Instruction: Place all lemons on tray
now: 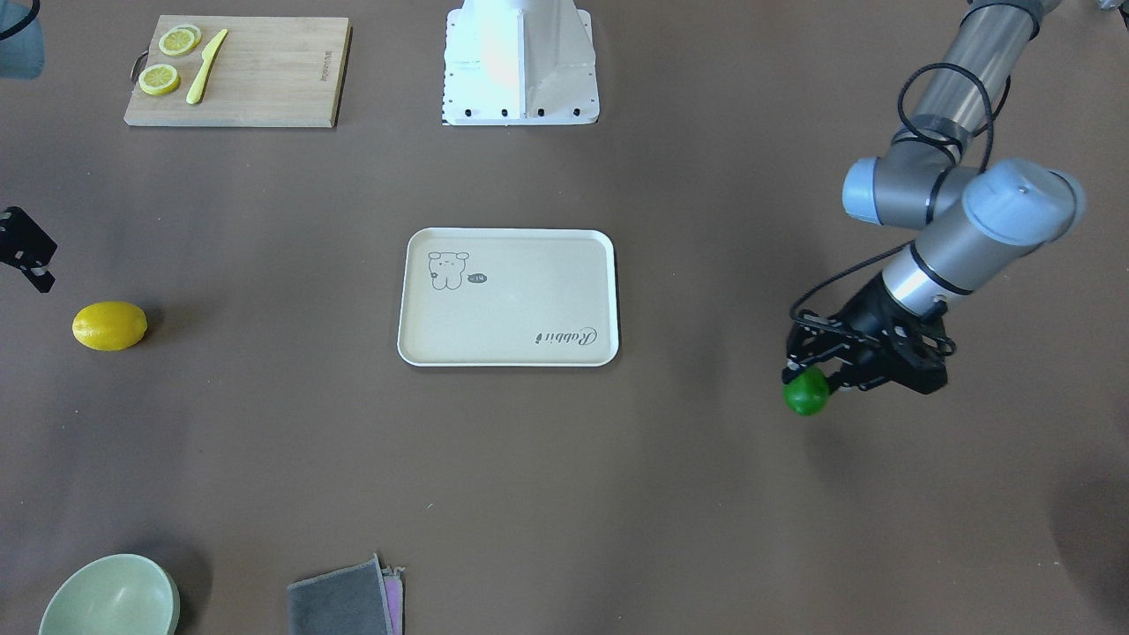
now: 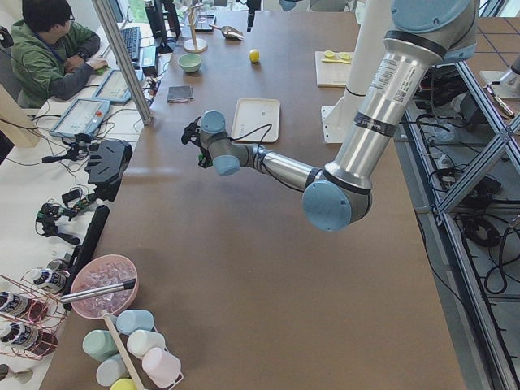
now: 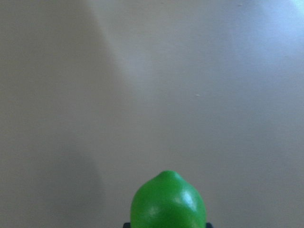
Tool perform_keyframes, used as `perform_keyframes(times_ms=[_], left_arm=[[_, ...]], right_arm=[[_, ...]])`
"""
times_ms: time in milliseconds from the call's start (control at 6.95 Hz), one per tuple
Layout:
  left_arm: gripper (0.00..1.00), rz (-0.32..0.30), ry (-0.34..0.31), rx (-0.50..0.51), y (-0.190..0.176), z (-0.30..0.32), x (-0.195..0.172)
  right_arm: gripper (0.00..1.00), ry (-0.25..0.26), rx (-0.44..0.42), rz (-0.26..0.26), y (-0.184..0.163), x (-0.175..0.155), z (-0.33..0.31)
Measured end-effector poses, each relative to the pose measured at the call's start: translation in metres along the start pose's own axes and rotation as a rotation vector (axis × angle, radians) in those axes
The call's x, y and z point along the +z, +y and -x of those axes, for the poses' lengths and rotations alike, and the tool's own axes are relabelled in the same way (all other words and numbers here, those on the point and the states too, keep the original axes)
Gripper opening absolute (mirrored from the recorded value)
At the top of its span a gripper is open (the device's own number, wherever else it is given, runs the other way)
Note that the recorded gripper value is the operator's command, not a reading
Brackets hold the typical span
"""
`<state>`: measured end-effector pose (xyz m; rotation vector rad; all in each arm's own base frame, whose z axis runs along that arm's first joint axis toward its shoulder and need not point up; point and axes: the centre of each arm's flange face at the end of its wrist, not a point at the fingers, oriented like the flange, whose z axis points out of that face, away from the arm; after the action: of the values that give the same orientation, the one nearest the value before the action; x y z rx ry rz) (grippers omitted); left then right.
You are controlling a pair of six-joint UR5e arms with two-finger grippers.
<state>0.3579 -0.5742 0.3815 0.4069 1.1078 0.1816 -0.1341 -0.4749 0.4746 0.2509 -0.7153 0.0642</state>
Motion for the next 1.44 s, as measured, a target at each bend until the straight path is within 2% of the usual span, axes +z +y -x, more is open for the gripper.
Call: perform_keyframes(times_ms=[288, 432, 576, 719, 1007, 1151, 1439], left_arm=[[0.0, -0.001, 0.066, -0.068, 0.019, -0.088, 0.03], [0.06, -0.01, 0.084, -0.098, 0.029, -0.13, 0.048], [0.6, -0.014, 0.104, -0.134, 0.041, -0.168, 0.063], [0.98, -0.022, 0.113, -0.155, 0.059, -0.203, 0.08], [0.99, -0.077, 0.099, -0.145, 0.09, -0.24, 0.1], [0.99, -0.085, 0.105, -0.131, 0.09, -0.237, 0.09], [0.99, -0.05, 0.106, -0.074, 0.053, -0.163, 0.036]], right_arm=[[1.0, 0.003, -0.001, 0.004, 0.002, 0.001, -0.002], [1.0, 0.004, -0.001, 0.005, 0.002, 0.002, -0.003], [1.0, 0.003, 0.0, 0.006, 0.002, 0.001, -0.003], [1.0, 0.003, 0.001, 0.006, 0.003, 0.001, -0.003], [1.0, -0.001, -0.002, 0.005, 0.002, 0.0, -0.001], [1.0, -0.006, -0.004, 0.005, 0.002, -0.001, 0.0], [1.0, -0.01, 0.017, 0.021, 0.004, 0.003, -0.003]])
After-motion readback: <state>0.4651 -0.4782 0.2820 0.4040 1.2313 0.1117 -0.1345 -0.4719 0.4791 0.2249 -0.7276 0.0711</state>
